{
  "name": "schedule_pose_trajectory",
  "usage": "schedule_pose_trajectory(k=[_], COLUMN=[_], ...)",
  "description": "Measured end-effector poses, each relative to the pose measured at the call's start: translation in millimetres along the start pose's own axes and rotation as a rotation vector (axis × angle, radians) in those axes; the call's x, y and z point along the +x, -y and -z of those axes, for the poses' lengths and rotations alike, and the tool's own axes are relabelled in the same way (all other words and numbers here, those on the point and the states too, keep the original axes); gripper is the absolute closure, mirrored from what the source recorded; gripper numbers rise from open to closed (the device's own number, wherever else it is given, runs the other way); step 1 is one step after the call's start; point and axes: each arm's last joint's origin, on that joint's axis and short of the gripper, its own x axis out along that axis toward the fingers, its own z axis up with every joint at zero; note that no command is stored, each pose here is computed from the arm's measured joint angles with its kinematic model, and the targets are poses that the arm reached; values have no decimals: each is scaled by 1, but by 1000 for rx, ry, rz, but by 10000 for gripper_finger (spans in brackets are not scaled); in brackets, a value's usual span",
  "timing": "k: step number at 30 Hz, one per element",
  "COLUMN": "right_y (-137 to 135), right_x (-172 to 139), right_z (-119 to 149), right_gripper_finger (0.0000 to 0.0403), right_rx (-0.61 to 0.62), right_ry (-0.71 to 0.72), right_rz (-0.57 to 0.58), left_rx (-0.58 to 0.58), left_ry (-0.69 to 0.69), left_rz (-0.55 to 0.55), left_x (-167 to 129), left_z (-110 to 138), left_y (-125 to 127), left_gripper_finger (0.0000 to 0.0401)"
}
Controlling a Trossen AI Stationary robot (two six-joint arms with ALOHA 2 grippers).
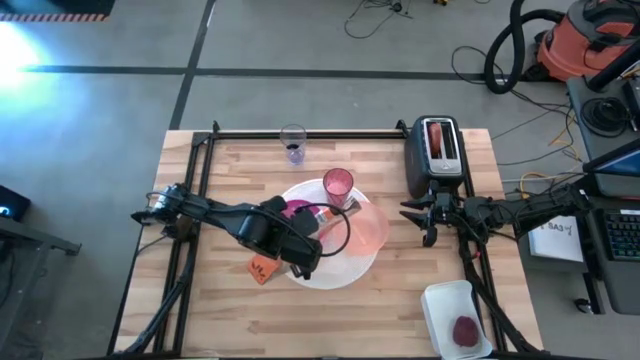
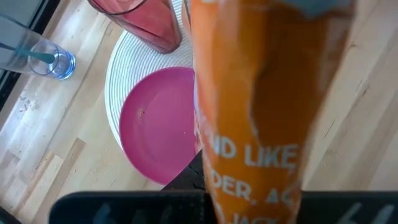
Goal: Arrange a breakfast setting
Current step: Pour the cereal from the cereal box into the orange bowl
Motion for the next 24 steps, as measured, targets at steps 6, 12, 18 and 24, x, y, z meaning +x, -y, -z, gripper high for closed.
schedule_pose_trajectory(k=[6,12,18,24], right_y=[0,0,0,0], right_x=[0,0,0,0], right_z=[0,0,0,0], right_gripper_finger=[284,284,284,284], right_rx=[0,0,0,0], right_ry=[0,0,0,0], right_rz=[0,0,0,0], left_rx=[-13,-7,14,-87], left_ry=[0,-14,-12,-122], left_rz=[0,35,117,252], left_x=[0,-4,-19,-22], left_z=[0,-1,-6,-13], left_y=[0,-1,-4,-11], left_gripper_finger=[401,401,401,401])
